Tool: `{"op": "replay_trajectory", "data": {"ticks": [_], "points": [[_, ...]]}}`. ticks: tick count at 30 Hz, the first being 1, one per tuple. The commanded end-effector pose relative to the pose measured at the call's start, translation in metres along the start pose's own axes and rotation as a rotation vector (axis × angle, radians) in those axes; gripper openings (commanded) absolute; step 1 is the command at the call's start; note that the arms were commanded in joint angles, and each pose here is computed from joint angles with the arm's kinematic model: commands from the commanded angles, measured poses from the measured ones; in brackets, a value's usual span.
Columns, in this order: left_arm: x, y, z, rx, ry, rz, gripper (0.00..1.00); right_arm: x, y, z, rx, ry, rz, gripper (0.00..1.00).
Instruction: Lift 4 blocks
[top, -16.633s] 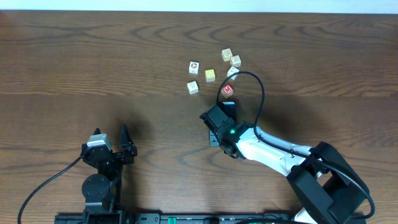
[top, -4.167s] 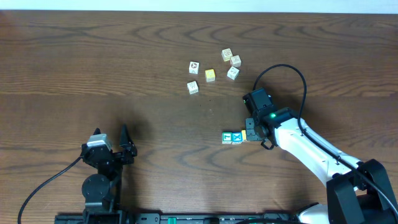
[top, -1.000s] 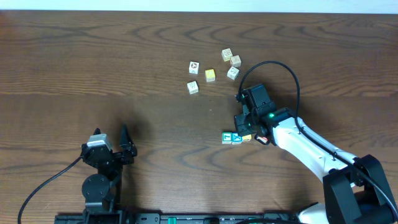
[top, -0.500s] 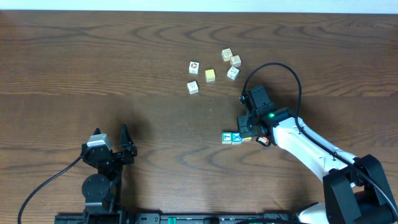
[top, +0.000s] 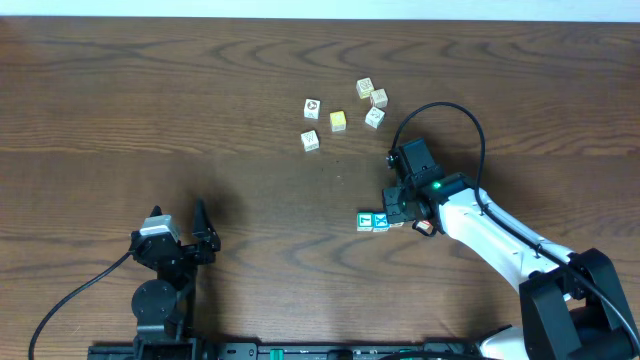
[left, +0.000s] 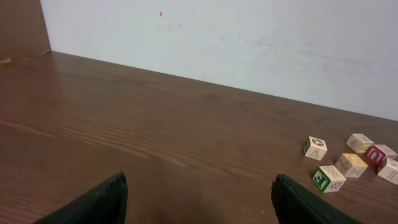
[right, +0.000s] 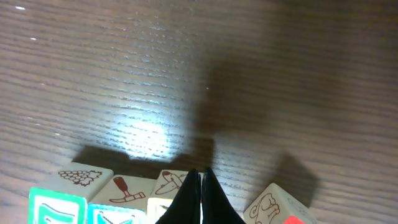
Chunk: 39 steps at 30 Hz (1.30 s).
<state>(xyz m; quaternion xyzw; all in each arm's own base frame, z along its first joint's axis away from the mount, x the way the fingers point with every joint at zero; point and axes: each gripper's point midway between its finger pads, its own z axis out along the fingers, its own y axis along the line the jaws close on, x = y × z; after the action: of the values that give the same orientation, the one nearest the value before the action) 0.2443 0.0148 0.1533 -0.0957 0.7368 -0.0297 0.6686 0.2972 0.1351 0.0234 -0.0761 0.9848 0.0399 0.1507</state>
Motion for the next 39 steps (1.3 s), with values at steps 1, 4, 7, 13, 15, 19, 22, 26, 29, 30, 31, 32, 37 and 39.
{"op": "replay_trajectory", "data": {"ticks": [1, 4, 7, 13, 15, 19, 22, 26, 29, 30, 31, 32, 37, 39], "points": [[0.017, 0.004, 0.001, -0.016, 0.052, 0.003, 0.75, -0.004, 0.005, -0.001, -0.007, -0.004, 0.010, 0.01], [0.017, 0.004, 0.001, -0.016, 0.052, 0.003, 0.75, -0.002, 0.005, -0.001, -0.012, 0.002, 0.010, 0.01], [0.017, 0.004, 0.001, -0.016, 0.052, 0.003, 0.75, -0.002, 0.005, -0.001, -0.011, 0.005, 0.010, 0.01], [0.017, 0.004, 0.001, -0.016, 0.052, 0.003, 0.75, -0.002, 0.005, -0.001, -0.011, 0.004, 0.010, 0.01], [0.017, 0.004, 0.001, -0.016, 0.052, 0.003, 0.75, -0.003, 0.006, -0.001, -0.013, -0.002, 0.009, 0.01], [0.017, 0.004, 0.001, -0.016, 0.052, 0.003, 0.75, -0.009, 0.007, -0.001, -0.020, -0.026, 0.010, 0.01], [0.017, 0.004, 0.001, -0.016, 0.052, 0.003, 0.75, -0.013, 0.009, -0.002, -0.025, -0.041, 0.010, 0.01], [0.017, 0.004, 0.001, -0.016, 0.052, 0.003, 0.75, -0.013, 0.010, -0.002, -0.034, -0.040, 0.010, 0.01], [0.017, 0.004, 0.001, -0.016, 0.052, 0.003, 0.75, -0.011, 0.013, -0.002, -0.052, -0.029, 0.009, 0.01], [0.017, 0.004, 0.001, -0.016, 0.052, 0.003, 0.75, -0.010, 0.014, -0.002, -0.057, -0.026, 0.009, 0.01], [0.017, 0.004, 0.001, -0.016, 0.052, 0.003, 0.75, -0.009, 0.014, -0.002, -0.060, -0.023, 0.010, 0.01], [0.017, 0.004, 0.001, -0.016, 0.052, 0.003, 0.75, -0.009, 0.015, -0.002, -0.062, -0.021, 0.010, 0.01], [0.017, 0.004, 0.001, -0.016, 0.052, 0.003, 0.75, -0.006, 0.014, -0.002, -0.058, -0.011, 0.009, 0.01], [0.017, 0.004, 0.001, -0.016, 0.052, 0.003, 0.75, -0.005, 0.014, -0.001, -0.057, -0.005, 0.009, 0.01]]}}
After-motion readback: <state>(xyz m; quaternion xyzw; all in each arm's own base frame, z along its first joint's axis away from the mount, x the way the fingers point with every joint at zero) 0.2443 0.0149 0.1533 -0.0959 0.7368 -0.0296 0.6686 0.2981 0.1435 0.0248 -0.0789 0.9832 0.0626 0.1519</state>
